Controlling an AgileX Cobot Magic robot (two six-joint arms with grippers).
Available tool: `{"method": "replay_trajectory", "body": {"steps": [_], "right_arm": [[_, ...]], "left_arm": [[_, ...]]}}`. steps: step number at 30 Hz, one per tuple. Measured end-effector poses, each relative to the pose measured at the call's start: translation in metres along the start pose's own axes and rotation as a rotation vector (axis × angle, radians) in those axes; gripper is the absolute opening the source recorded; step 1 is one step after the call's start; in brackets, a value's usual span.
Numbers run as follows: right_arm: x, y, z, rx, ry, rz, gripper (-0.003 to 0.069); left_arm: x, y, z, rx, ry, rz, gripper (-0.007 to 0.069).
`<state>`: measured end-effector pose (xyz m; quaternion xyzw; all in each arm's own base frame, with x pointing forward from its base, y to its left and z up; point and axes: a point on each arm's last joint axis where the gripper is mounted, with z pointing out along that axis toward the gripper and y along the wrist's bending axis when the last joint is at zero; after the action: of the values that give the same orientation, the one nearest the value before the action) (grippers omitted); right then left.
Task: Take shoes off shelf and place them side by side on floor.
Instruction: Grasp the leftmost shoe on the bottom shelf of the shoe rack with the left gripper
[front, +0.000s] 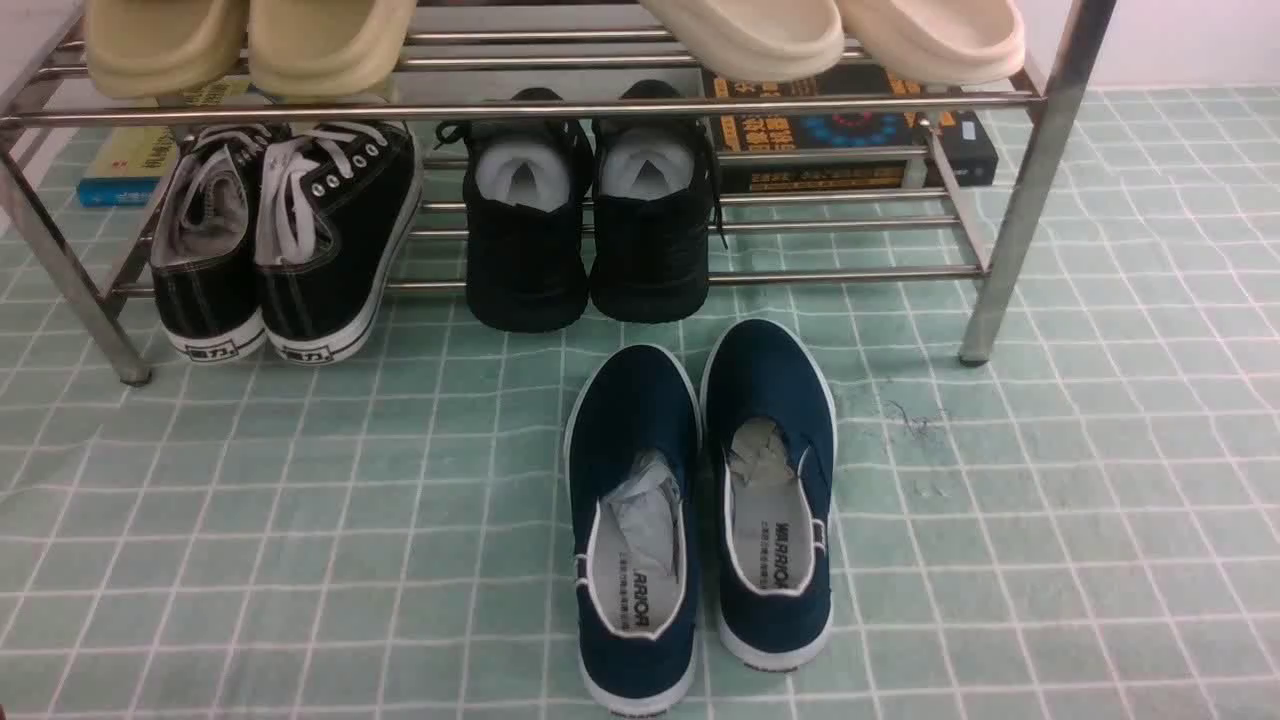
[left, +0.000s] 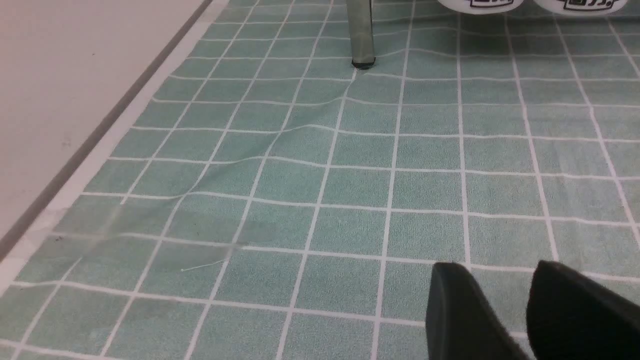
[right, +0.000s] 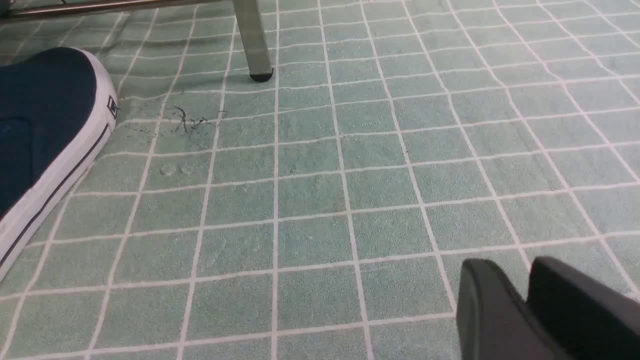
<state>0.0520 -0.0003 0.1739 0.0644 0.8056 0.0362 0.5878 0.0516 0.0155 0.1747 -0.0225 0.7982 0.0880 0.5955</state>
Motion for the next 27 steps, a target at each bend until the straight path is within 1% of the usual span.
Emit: {"method": "replay_trajectory", "body": {"steps": [27], "right_arm": [[0.0, 0.0, 0.0, 0.0, 0.0, 0.0, 0.0176]], "left_arm": [[0.0, 0.0, 0.0, 0.0, 0.0, 0.0, 0.0242]]}}
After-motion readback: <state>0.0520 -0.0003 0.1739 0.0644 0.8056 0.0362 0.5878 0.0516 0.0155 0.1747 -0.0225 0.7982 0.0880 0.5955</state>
